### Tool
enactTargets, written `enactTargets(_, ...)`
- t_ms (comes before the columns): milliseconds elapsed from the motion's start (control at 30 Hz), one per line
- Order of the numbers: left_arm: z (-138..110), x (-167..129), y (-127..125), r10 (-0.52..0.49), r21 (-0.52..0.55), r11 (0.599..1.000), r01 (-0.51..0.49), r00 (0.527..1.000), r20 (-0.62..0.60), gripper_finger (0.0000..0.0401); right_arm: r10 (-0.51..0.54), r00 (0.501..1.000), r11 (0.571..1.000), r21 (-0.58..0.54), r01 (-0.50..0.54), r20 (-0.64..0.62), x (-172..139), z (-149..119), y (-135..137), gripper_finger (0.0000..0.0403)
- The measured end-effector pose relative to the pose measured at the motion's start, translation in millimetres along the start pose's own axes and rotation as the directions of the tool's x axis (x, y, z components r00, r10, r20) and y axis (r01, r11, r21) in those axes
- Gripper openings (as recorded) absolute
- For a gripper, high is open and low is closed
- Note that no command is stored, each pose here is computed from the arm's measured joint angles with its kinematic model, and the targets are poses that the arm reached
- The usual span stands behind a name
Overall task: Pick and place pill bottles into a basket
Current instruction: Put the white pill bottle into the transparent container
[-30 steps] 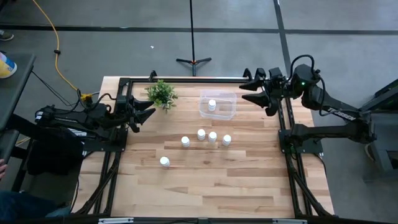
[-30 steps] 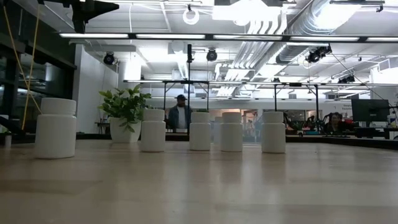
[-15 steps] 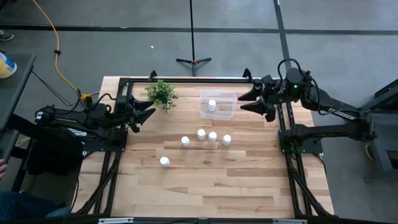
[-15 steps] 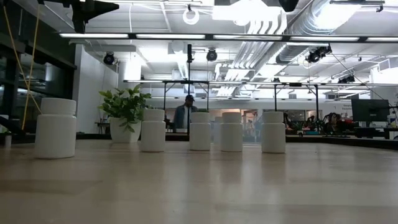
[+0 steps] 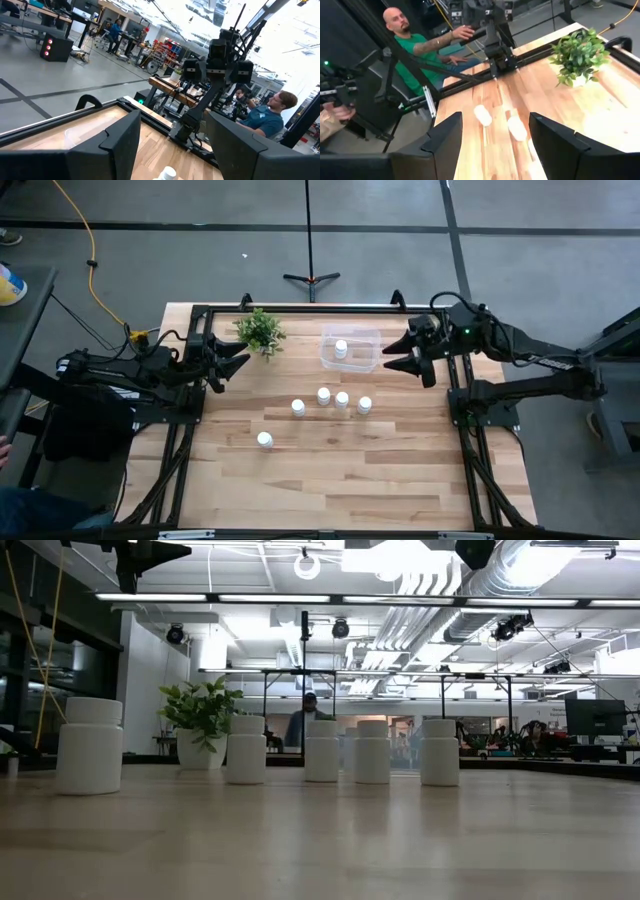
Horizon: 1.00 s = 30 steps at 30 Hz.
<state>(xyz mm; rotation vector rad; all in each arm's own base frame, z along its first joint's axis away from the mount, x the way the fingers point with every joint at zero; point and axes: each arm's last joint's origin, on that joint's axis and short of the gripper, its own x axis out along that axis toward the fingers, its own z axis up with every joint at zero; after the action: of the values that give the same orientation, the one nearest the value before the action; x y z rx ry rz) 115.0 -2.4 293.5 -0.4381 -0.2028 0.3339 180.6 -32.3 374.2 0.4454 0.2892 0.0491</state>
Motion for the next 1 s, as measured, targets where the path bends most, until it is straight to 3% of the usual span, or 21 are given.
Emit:
enactTargets(367, 0, 0, 0, 0.0, 0.0, 1.0, 0.0, 1.0, 0.0, 0.026, -0.165, 0.986, 0.985, -0.059, 0.162, -0.038, 5, -15, 12, 0.022)
enactTargets(600, 0, 0, 0, 0.0, 0.0, 1.0, 0.0, 1.0, 0.0, 0.026, -0.302, 0.953, 0.949, -0.11, 0.297, -0.03, 12, -23, 19, 0.022)
enactTargets(1000, 0, 0, 0, 0.0, 0.0, 1.0, 0.0, 1.0, 0.0, 0.026, -0.295, 0.932, 0.95, -0.172, 0.261, -0.21, 45, -45, 25, 0.022)
